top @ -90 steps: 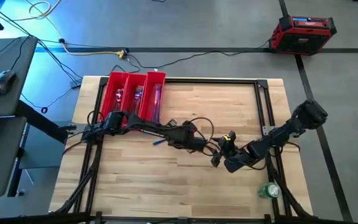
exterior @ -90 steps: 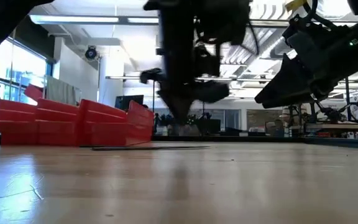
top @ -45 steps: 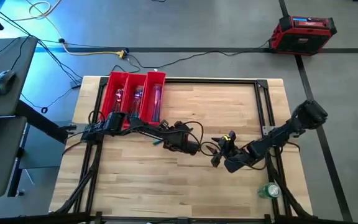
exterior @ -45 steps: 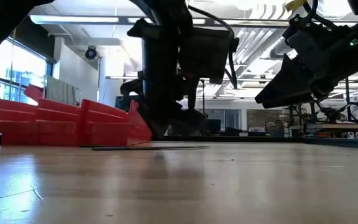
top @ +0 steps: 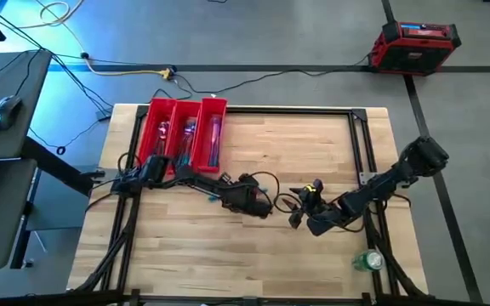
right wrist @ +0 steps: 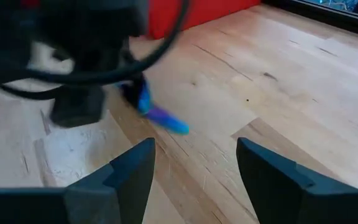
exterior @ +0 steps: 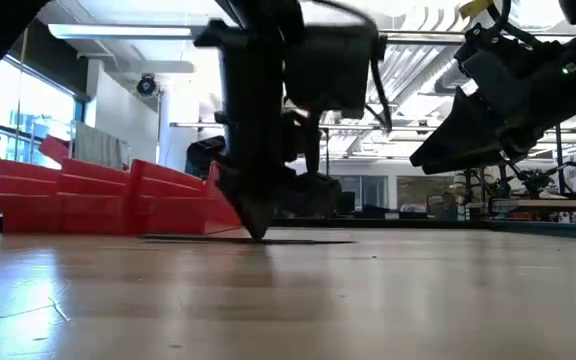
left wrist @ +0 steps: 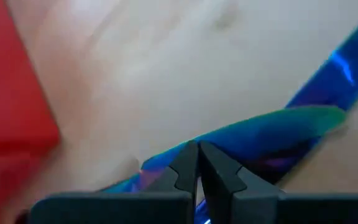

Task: Sort silverware
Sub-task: Put the blue knife into the right red bin

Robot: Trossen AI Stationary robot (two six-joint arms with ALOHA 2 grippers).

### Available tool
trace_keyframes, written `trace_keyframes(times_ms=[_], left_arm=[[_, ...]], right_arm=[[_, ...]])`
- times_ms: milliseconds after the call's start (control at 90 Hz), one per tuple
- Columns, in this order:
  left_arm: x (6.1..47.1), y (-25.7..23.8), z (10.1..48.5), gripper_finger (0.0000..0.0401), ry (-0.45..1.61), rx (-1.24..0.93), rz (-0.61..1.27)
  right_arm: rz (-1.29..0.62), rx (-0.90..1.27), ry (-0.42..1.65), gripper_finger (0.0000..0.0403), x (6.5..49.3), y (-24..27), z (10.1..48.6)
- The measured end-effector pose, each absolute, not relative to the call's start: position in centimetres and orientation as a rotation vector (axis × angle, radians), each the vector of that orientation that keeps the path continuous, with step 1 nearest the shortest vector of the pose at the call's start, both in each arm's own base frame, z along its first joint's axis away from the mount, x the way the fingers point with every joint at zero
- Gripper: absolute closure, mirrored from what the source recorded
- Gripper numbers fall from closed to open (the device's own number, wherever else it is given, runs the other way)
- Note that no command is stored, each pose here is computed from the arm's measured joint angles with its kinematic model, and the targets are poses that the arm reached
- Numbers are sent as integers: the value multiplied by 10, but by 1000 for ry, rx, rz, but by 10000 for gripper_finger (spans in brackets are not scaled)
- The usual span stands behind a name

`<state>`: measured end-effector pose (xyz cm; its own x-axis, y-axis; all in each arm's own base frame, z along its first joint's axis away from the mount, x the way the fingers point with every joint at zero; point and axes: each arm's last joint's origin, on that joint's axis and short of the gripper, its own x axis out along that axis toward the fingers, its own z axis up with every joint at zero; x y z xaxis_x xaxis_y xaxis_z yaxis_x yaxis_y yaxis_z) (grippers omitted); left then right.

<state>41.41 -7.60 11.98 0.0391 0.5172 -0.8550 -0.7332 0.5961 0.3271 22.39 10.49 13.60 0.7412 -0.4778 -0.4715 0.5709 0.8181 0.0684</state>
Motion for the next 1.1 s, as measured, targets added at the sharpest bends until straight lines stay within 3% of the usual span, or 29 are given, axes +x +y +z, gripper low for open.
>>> trace_keyframes(times_ms=[289,533,722,856,1100], left_arm=[[392,-133,120,401,1208,-247,954],[368,-153,127,401,1304,-144,1021],[383,-158,169,401,1266,-36,833],[384,-171,186,401,1279,105,663],[369,-204,173,401,1397,307,283]], right_arm=[[-581,210,461,190,224,105,136],[-582,215,459,190,224,105,136],[-566,255,431,190,226,106,138],[-437,371,469,190,237,104,142],[-153,682,566,190,264,86,135]])
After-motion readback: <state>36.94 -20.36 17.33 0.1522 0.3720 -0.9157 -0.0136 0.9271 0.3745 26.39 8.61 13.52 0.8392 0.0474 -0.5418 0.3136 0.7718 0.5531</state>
